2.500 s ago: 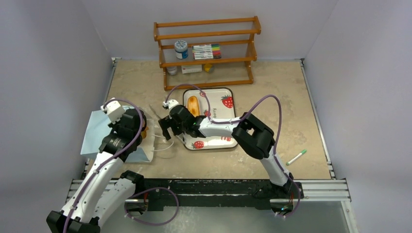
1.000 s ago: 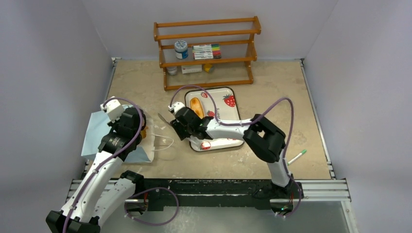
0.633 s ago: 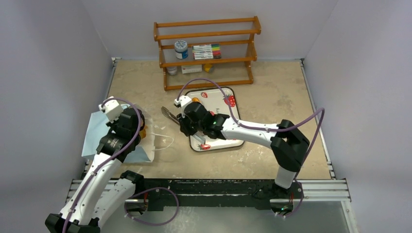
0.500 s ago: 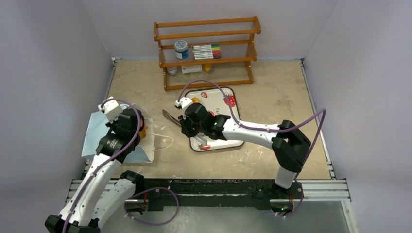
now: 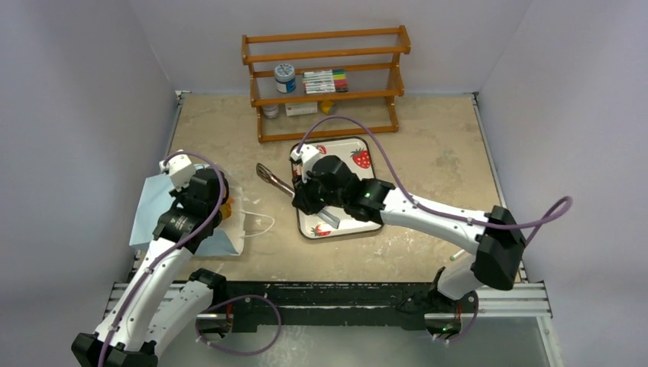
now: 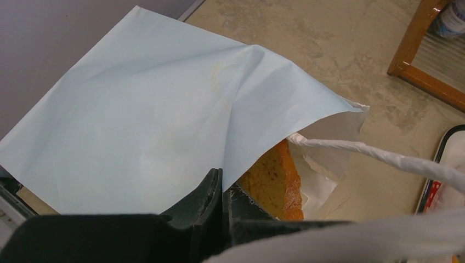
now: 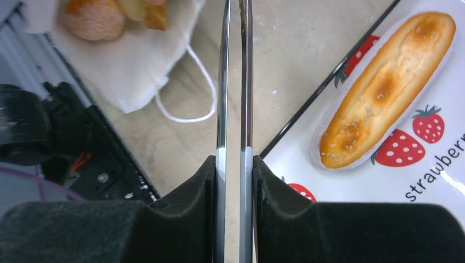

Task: Take the fake bread out of the paper bag
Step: Pick up the clamp at the center of the board, then take out the fake bread from the paper bag.

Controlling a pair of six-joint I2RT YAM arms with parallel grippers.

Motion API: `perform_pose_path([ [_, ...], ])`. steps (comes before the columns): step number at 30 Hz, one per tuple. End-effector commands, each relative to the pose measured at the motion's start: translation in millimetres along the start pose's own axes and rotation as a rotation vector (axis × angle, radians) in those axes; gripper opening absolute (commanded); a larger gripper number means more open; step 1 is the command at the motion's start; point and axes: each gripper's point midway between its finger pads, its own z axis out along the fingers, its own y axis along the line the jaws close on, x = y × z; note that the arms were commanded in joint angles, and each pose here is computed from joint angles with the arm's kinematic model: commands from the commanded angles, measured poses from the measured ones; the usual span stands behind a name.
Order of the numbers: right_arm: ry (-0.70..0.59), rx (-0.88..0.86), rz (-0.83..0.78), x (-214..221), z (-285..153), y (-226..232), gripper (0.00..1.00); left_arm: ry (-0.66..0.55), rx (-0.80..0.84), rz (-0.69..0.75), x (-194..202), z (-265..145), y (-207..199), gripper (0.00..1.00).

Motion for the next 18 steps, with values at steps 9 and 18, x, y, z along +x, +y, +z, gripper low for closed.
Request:
perform_pose_path([
  [9,-0.009,-0.267,0.025,-4,-39,49,0.32,-0.056,0.097,-0.039,-34,-4,-28,0.00],
  [18,0.028,-0.375,0.061,11,-28,66,0.36,-0.048,0.131,-0.028,-36,-7,-34,0.00],
])
